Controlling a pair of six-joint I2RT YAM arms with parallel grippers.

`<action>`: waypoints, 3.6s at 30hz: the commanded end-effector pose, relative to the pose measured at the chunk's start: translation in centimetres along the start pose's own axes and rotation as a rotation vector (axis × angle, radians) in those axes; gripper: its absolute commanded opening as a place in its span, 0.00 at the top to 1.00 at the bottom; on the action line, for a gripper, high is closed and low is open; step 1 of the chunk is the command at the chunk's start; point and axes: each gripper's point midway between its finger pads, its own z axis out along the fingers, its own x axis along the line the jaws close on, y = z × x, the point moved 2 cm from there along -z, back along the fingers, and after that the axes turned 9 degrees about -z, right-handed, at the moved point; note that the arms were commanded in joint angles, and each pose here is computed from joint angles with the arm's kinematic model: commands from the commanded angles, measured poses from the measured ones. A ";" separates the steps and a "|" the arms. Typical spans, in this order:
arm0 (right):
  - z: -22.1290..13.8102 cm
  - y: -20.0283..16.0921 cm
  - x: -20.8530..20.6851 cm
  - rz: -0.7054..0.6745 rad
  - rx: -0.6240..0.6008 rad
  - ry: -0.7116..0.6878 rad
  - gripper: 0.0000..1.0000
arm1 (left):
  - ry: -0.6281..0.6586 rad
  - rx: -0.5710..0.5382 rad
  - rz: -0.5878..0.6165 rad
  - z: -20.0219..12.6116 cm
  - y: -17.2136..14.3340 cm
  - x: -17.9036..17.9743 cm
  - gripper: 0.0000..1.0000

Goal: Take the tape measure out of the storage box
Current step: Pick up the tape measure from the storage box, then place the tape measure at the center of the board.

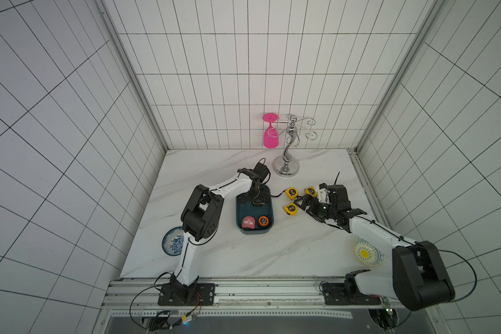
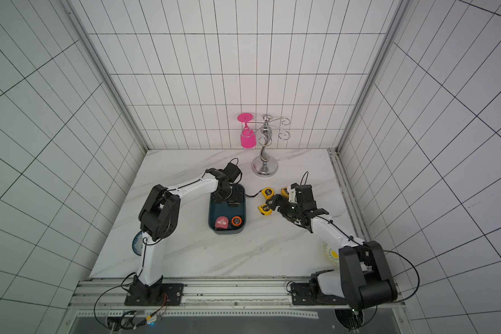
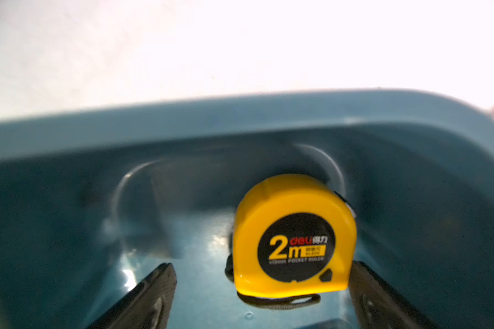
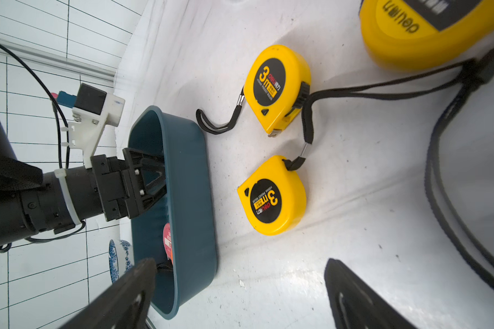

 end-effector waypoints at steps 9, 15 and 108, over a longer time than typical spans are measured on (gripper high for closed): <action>-0.5 1.4 0.5 -0.015 -0.046 0.006 0.04 | 0.019 -0.065 0.079 -0.8 1.2 -1.4 0.03; -0.5 1.2 0.4 0.005 -0.051 0.007 0.04 | 0.040 -0.046 0.112 0.0 1.7 -1.8 0.03; 0.8 2.2 11.6 -0.362 -0.342 0.274 0.42 | -0.763 0.137 -0.535 -17.9 -4.0 -12.2 1.00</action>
